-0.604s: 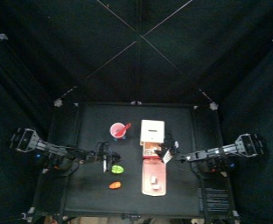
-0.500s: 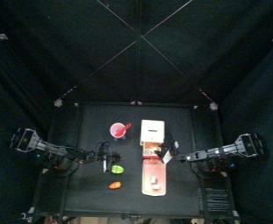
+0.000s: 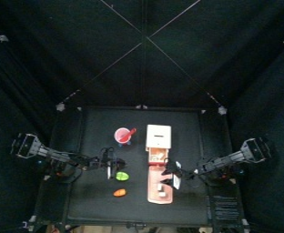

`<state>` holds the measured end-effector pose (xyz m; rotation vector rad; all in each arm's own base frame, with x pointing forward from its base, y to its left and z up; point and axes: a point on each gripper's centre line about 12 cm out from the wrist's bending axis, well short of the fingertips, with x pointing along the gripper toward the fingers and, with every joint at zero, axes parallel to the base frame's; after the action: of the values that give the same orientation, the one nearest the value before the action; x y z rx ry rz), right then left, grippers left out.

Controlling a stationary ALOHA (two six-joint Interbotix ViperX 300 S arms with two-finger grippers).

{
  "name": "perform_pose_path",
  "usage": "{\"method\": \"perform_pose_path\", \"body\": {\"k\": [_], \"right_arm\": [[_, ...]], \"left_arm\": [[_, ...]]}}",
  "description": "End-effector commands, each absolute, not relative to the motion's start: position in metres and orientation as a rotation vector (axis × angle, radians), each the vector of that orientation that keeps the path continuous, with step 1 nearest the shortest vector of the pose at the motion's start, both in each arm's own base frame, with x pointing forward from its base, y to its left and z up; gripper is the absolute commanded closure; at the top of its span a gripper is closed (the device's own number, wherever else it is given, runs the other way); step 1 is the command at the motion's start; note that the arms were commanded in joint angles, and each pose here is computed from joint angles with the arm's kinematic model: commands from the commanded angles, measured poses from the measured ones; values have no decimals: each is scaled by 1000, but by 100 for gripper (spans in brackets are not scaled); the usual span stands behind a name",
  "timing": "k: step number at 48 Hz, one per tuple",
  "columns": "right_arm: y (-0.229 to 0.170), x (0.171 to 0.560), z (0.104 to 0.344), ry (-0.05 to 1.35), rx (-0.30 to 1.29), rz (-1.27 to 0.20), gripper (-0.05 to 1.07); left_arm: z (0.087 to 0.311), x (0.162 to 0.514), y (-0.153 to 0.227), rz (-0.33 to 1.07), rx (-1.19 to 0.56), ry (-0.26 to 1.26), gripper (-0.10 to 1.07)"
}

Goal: Grab sushi piece from plate

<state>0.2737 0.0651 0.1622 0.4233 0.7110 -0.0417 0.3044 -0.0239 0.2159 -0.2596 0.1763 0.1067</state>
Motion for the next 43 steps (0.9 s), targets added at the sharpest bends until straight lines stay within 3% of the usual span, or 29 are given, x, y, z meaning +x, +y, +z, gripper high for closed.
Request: {"method": "perform_pose_path", "body": {"k": [1,43], "right_arm": [[69,281,166,709,435,-25,17],[87,305,131,851,434,37,17]], "left_arm": [[225,309,-24,105,-262,145,42],[225,309,-24,105,-262,145,42]]}}
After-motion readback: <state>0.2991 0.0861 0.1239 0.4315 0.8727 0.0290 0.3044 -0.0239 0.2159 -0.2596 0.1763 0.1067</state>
